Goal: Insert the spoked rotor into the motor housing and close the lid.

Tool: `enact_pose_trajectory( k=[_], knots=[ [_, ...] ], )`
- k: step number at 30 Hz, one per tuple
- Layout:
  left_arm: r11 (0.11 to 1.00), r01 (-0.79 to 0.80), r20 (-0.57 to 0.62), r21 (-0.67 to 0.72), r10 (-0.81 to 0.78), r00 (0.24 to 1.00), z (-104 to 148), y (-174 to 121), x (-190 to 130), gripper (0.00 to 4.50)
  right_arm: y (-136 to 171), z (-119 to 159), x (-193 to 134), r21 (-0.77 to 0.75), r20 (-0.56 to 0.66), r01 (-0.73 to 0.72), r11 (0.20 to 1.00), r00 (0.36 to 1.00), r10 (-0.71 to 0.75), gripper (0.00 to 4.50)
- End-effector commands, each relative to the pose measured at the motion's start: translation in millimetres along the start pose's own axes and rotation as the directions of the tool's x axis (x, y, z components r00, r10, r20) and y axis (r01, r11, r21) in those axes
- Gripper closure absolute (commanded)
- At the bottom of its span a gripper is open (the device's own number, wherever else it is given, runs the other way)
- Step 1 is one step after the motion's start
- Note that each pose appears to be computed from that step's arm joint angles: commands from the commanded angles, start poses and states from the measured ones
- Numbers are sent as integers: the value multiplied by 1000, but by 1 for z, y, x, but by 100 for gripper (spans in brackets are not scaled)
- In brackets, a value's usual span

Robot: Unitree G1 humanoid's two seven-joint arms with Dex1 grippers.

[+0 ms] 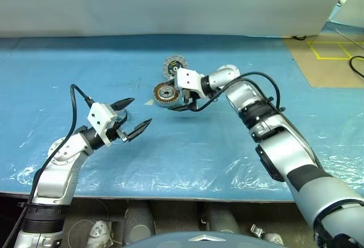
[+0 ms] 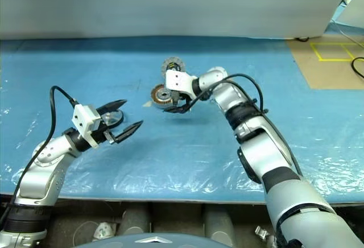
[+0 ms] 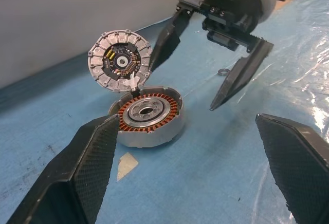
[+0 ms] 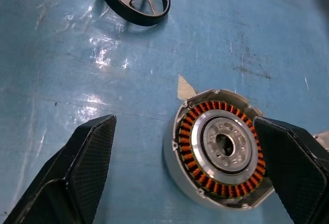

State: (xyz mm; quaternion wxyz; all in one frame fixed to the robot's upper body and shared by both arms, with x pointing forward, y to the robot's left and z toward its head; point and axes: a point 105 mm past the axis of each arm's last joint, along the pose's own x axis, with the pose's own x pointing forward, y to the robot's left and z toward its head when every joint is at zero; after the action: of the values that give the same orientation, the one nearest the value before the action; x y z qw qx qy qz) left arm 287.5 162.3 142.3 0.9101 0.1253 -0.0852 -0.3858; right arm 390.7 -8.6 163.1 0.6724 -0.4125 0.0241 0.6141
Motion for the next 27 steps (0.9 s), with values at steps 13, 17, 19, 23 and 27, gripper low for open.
enact_pose_trajectory(
  k=[13,17,19,23,27],
  knots=[
    [999,-14,34,29,13,999,11,0,-1,6,-5,1,22,-218,-163,-85,972,985,50,0],
    [1000,-17,33,26,16,999,11,0,-2,0,-4,-6,27,-228,-192,-68,971,981,23,35],
    [1000,-18,32,26,17,999,11,0,-1,0,-2,-9,29,-228,-197,-69,971,980,23,81],
    [1000,-18,32,25,17,999,11,0,-1,0,1,-13,32,-231,-205,-67,971,979,19,217],
    [999,-19,33,26,18,999,11,0,-1,0,1,-13,32,-235,-206,-65,970,978,16,359]
  ],
)
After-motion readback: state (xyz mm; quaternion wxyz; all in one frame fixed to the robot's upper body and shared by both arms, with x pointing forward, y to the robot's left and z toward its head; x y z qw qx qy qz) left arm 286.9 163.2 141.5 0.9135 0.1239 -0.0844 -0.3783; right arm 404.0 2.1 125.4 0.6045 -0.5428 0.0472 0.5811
